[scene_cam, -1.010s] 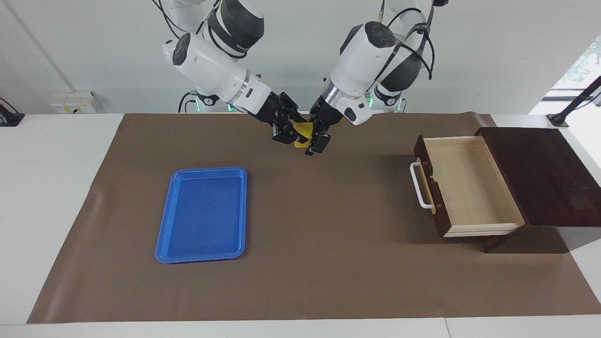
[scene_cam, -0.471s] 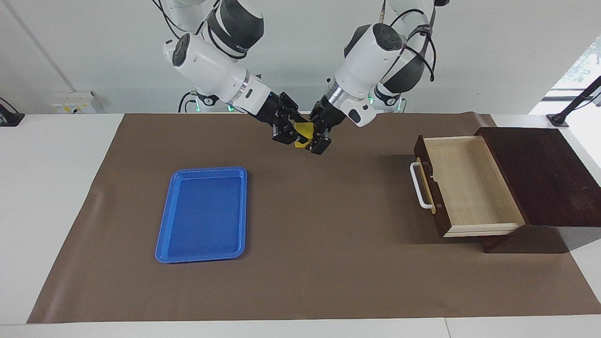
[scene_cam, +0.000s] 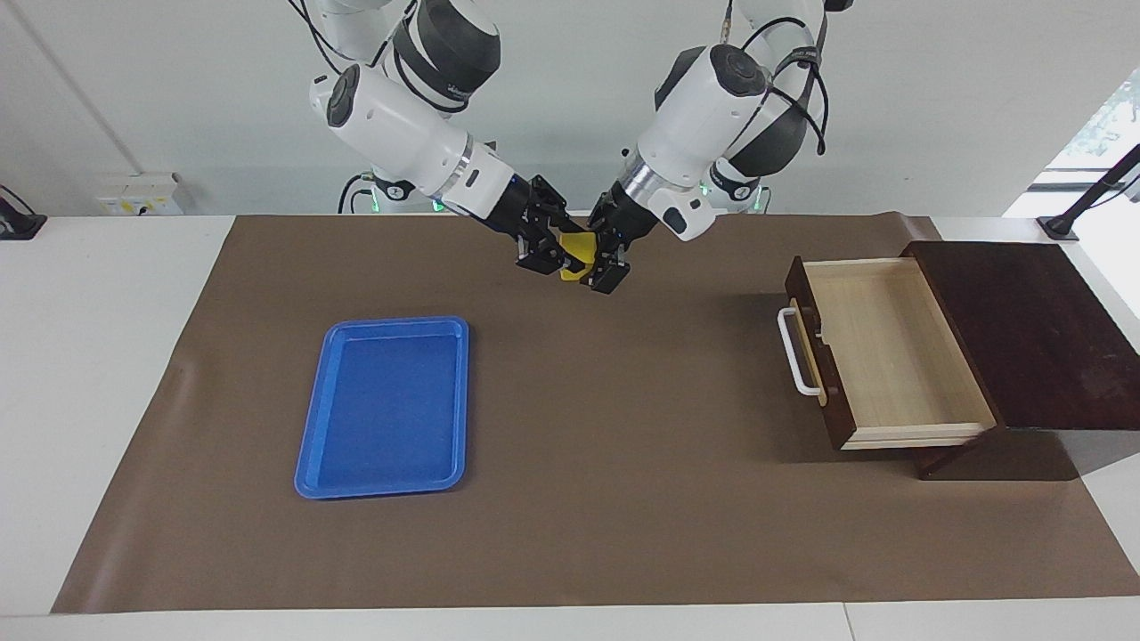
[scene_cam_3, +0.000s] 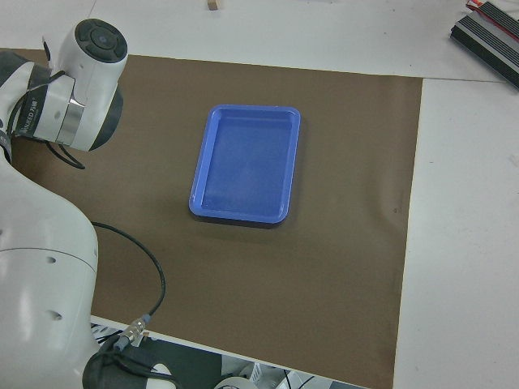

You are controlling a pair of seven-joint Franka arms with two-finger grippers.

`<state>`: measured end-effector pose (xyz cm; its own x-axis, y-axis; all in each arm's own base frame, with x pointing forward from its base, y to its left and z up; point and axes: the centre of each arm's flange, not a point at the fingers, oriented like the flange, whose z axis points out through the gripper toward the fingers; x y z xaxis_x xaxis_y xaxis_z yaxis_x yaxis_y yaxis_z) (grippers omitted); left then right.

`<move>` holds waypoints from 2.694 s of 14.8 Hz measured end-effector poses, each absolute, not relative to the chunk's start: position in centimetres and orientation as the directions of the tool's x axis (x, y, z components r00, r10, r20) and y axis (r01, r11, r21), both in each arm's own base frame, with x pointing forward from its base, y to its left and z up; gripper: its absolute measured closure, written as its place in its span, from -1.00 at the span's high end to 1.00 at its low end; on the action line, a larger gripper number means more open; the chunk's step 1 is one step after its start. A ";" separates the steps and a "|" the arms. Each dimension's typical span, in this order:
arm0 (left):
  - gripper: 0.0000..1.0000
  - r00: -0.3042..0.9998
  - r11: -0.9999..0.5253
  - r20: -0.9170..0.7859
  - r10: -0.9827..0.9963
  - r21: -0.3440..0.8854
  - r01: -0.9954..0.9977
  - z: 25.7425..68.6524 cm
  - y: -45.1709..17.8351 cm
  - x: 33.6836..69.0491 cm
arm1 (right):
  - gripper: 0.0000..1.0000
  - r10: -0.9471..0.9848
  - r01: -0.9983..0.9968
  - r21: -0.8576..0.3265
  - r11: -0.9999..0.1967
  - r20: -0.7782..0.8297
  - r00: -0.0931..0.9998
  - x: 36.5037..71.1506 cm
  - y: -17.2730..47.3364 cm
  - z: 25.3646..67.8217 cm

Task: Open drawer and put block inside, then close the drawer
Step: 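Grasp the cube with the left gripper while the right gripper opens and withdraws, then lower the cube into the open drawer with the left gripper, then push the drawer shut with the left gripper while the right gripper retracts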

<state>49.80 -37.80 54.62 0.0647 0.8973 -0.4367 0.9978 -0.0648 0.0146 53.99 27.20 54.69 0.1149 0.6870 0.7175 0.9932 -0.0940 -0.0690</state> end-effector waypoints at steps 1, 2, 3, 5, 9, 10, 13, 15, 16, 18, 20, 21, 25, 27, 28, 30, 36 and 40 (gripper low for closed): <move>0.14 0.058 -0.058 -0.438 0.897 0.013 0.998 54.6 -37.6 50.0 | 0.40 0.687 0.993 -0.069 -0.093 0.718 0.114 54.0 27.2 54.7; 0.14 0.053 -0.052 -0.438 0.897 0.013 0.999 54.6 -37.3 50.2 | 0.59 0.687 0.993 -0.069 -0.092 0.718 0.114 53.9 27.3 54.7; 0.14 0.049 -0.048 -0.438 0.897 0.013 0.999 54.6 -37.1 50.3 | 0.80 0.687 0.993 -0.069 -0.092 0.718 0.113 53.9 27.3 54.7; 0.14 0.042 -0.040 -0.439 0.898 0.013 0.999 54.7 -36.7 50.6 | 1.00 0.687 0.993 -0.069 -0.092 0.718 0.113 53.9 27.3 54.7; 0.14 0.019 -0.013 -0.439 0.898 0.017 1.000 54.8 -35.1 51.6 | 1.00 0.687 0.993 -0.068 -0.092 0.718 0.113 54.0 27.3 54.8; 0.14 0.011 0.000 -0.440 0.898 0.024 1.000 55.0 -33.9 52.3 | 1.00 0.687 0.993 -0.070 -0.093 0.718 0.115 54.0 27.2 54.8; 0.14 -0.016 0.038 -0.432 0.902 0.044 0.998 55.9 -27.5 55.2 | 1.00 0.685 0.990 -0.083 -0.114 0.715 0.138 54.7 25.4 54.6; 0.14 -0.014 0.043 -0.417 0.909 0.061 0.997 56.5 -20.9 57.1 | 1.00 0.684 0.985 -0.105 -0.139 0.709 0.172 55.6 22.8 54.4; 0.14 -0.008 0.043 -0.410 0.912 0.077 0.996 56.6 -17.1 58.1 | 1.00 0.685 0.981 -0.117 -0.152 0.703 0.190 56.0 21.3 54.2; 0.14 0.001 0.049 -0.393 0.920 0.118 0.992 56.4 -8.9 59.6 | 1.00 0.704 0.977 -0.136 -0.165 0.677 0.213 56.5 18.6 53.8; 0.14 0.034 0.017 -0.335 0.941 0.148 0.989 55.3 -2.0 59.9 | 1.00 0.731 0.973 -0.139 -0.186 0.642 0.232 57.0 15.7 53.4; 0.14 0.061 -0.021 -0.276 0.959 0.145 0.989 54.4 -0.1 59.7 | 1.00 0.743 0.970 -0.139 -0.200 0.624 0.243 57.3 14.2 53.2; 0.14 0.118 -0.101 -0.138 0.983 0.121 0.987 50.8 1.3 59.2 | 1.00 0.803 0.960 -0.108 -0.259 0.528 0.276 58.1 8.4 52.6; 0.14 0.157 -0.143 -0.121 0.980 0.121 0.982 50.0 3.2 58.9 | 1.00 0.829 0.955 -0.089 -0.283 0.479 0.291 58.2 6.0 52.4; 0.14 0.174 -0.159 -0.116 0.978 0.124 0.979 49.9 4.4 58.8 | 1.00 0.838 0.952 -0.083 -0.296 0.456 0.300 58.3 5.0 52.3; 0.44 0.191 -0.177 -0.111 0.975 0.130 0.976 50.0 5.8 58.7 | 1.00 0.849 0.943 -0.073 -0.326 0.417 0.325 58.3 3.1 52.3; 1.00 0.308 -0.291 -0.111 0.945 0.151 0.945 51.4 -4.0 59.1 | 1.00 0.844 0.910 -0.073 -0.408 0.351 0.407 58.0 -2.0 52.2; 1.00 0.261 -0.256 -0.031 0.965 0.100 0.961 49.5 -11.0 58.3 | 1.00 0.815 0.868 -0.110 -0.485 0.302 0.494 57.6 -2.9 52.2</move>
<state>58.28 -10.97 49.52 0.2605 0.9650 -0.0312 0.9614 -0.2563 0.1001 57.58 -2.88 52.18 0.4940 0.8154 0.3017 0.8676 -0.4849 -0.1102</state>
